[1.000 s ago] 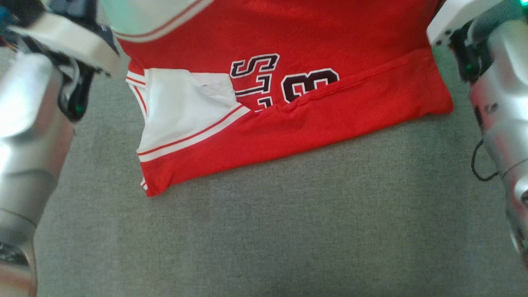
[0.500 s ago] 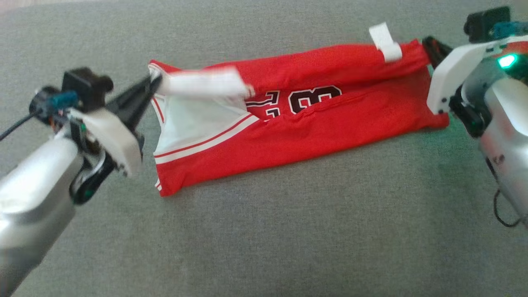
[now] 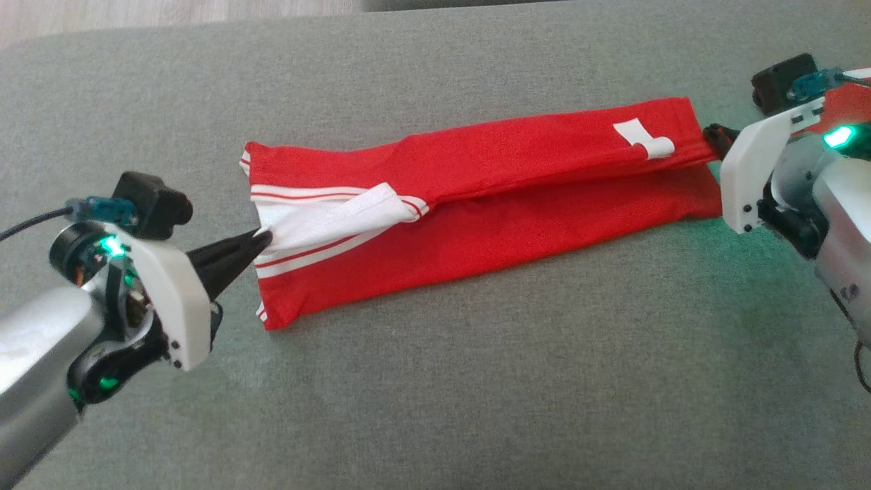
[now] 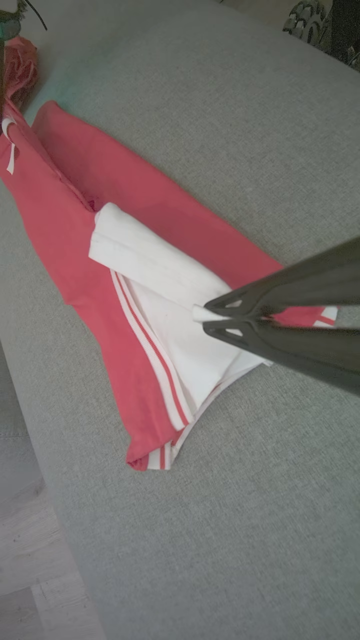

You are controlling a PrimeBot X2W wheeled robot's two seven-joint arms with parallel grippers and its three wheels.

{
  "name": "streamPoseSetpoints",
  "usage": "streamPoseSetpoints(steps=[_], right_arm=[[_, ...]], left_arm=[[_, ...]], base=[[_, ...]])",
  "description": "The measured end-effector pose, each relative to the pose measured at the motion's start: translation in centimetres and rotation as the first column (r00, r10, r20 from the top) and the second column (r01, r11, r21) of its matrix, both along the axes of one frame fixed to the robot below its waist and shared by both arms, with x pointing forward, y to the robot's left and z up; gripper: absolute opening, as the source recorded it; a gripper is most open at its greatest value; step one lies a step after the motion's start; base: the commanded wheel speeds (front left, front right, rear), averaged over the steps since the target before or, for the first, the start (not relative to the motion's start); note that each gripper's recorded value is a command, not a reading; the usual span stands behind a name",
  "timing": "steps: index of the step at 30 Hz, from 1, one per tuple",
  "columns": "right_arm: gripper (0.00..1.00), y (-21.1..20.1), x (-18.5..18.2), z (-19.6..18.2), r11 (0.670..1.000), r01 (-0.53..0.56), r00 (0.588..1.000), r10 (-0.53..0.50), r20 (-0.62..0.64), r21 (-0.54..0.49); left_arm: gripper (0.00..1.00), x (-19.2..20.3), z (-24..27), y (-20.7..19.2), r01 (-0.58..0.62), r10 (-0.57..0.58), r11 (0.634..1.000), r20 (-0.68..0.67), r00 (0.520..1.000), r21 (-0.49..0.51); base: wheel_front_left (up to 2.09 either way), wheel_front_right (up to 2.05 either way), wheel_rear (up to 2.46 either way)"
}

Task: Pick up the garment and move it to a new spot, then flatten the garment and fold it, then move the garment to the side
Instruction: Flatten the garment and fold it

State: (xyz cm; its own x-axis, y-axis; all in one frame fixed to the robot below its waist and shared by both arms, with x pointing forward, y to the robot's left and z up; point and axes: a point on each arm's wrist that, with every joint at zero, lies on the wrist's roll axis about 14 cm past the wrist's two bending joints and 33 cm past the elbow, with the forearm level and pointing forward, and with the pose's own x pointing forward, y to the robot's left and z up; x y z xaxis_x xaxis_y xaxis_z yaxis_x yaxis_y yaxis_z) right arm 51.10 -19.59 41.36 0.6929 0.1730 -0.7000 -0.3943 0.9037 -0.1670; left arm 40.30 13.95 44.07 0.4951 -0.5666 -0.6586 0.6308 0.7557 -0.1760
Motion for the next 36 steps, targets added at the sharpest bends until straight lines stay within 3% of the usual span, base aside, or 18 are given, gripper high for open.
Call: streamPoseSetpoints(steps=[10,11,12,18,23,28,33,36], right_arm=[[0.00,-0.2,-1.7,-1.3,1.000,-0.003,0.996,0.001,-0.089,-0.012],[0.05,-0.3,-1.9,-1.4,1.000,0.002,0.995,-0.004,-0.104,-0.011],[1.00,-0.3,-2.1,-1.6,1.000,0.006,0.993,-0.008,-0.117,-0.011],[1.00,-1.3,-2.8,-1.3,0.999,0.049,0.989,-0.050,-0.136,-0.005],[1.00,-0.8,-1.5,1.6,0.988,0.097,0.995,-0.096,-0.016,0.120],[1.00,1.1,0.8,7.1,0.960,0.063,0.969,-0.124,0.216,0.273],[1.00,3.8,2.0,14.1,0.898,-0.055,0.846,-0.190,0.498,0.437],[1.00,5.0,1.8,16.7,0.858,-0.089,0.797,-0.243,0.553,0.506]], left_arm=[[0.00,-0.8,-0.3,-0.2,0.025,-0.024,1.000,-0.048,0.999,0.011],[0.45,-0.9,-0.5,-0.3,0.029,-0.028,0.999,-0.054,0.998,0.015],[1.00,-0.9,-0.6,-0.3,0.031,-0.030,0.999,-0.056,0.998,0.017],[1.00,0.2,0.4,-1.2,-0.001,0.002,1.000,0.028,1.000,-0.023],[1.00,3.7,3.8,-1.3,-0.111,0.136,0.987,0.234,0.963,-0.115],[1.00,6.7,8.9,-0.5,-0.232,0.340,0.930,0.427,0.838,-0.287],[1.00,7.1,12.4,0.7,-0.310,0.519,0.840,0.496,0.696,-0.445],[1.00,6.6,13.8,1.4,-0.352,0.604,0.782,0.489,0.629,-0.514]], base=[[0.00,0.00,0.00],[0.00,0.00,0.00],[0.00,0.00,0.00],[0.00,0.00,0.00],[0.00,0.00,0.00],[0.00,0.00,0.00],[0.00,0.00,0.00],[0.00,0.00,0.00]])
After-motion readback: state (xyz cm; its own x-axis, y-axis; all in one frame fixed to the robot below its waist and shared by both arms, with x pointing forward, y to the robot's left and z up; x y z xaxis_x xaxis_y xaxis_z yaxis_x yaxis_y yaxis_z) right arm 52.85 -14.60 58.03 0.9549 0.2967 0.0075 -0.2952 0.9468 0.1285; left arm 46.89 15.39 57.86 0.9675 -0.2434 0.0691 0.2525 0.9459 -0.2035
